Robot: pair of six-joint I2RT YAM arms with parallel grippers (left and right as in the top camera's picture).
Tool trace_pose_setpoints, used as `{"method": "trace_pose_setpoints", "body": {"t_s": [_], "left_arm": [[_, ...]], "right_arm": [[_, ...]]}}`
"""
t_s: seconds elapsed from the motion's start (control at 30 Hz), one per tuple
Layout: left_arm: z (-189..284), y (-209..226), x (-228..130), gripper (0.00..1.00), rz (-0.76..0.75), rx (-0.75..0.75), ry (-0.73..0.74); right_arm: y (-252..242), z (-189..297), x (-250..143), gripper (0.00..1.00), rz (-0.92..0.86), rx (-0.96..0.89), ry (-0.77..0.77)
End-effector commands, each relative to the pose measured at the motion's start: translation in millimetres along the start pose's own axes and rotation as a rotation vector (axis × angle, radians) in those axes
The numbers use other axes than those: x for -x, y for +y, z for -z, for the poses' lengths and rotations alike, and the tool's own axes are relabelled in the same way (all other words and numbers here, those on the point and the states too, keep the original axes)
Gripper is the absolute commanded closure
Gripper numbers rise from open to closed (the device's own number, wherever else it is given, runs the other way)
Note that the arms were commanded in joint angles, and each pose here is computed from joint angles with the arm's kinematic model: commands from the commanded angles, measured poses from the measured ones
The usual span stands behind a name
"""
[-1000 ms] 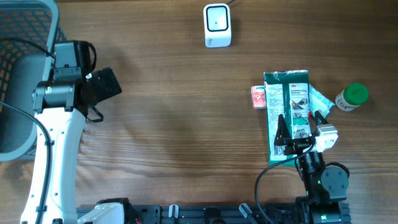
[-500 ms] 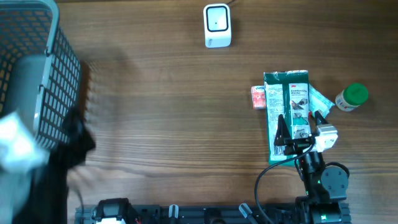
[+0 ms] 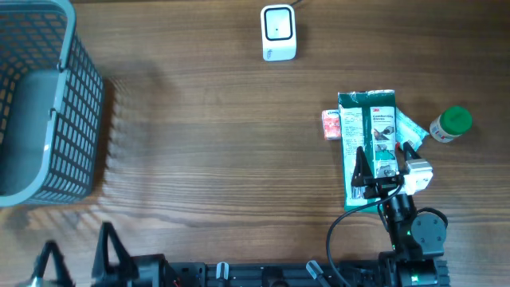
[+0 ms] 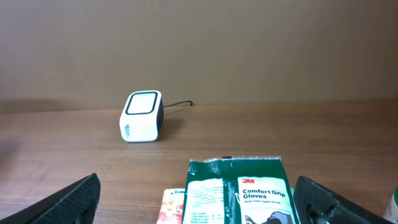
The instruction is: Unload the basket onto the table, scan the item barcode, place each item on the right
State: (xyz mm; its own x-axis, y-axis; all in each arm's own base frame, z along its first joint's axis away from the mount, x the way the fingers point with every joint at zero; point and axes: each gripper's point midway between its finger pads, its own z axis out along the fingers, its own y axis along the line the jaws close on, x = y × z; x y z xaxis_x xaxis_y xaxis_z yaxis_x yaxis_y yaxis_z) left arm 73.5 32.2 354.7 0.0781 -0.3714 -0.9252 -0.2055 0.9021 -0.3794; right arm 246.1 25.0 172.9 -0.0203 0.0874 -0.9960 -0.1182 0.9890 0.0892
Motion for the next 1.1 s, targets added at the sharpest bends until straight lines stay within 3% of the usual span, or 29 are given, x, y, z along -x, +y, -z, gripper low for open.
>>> {"method": "trace_pose_setpoints", "body": {"t_s": [0.0,0.2,0.4,0.63,0.83,1.07], "left_arm": [[-35,-14,-4,0.0,0.062,-0.075,-0.042],[-79,-50,19,0.0,0.089,-0.3,-0.318],[-106,-47,-13,0.0,0.096,-0.407,-0.487],[-141,-23,-87,0.0,0.084,-0.342,-0.334],[-162,2,-152,0.0,0.064,-0.219,-0.077],[-165,24,-203,0.0,0.011,-0.122,0.128]], "right_arm": [[2,1,3,0.0,0.009,0.012,-0.012],[2,1,3,0.0,0.009,0.012,-0.012],[2,1,3,0.0,0.008,0.012,-0.012],[2,1,3,0.0,0.008,0.012,-0.012],[2,1,3,0.0,0.009,0.012,-0.012],[2,1,3,0.0,0.009,0.012,-0.012]]}}
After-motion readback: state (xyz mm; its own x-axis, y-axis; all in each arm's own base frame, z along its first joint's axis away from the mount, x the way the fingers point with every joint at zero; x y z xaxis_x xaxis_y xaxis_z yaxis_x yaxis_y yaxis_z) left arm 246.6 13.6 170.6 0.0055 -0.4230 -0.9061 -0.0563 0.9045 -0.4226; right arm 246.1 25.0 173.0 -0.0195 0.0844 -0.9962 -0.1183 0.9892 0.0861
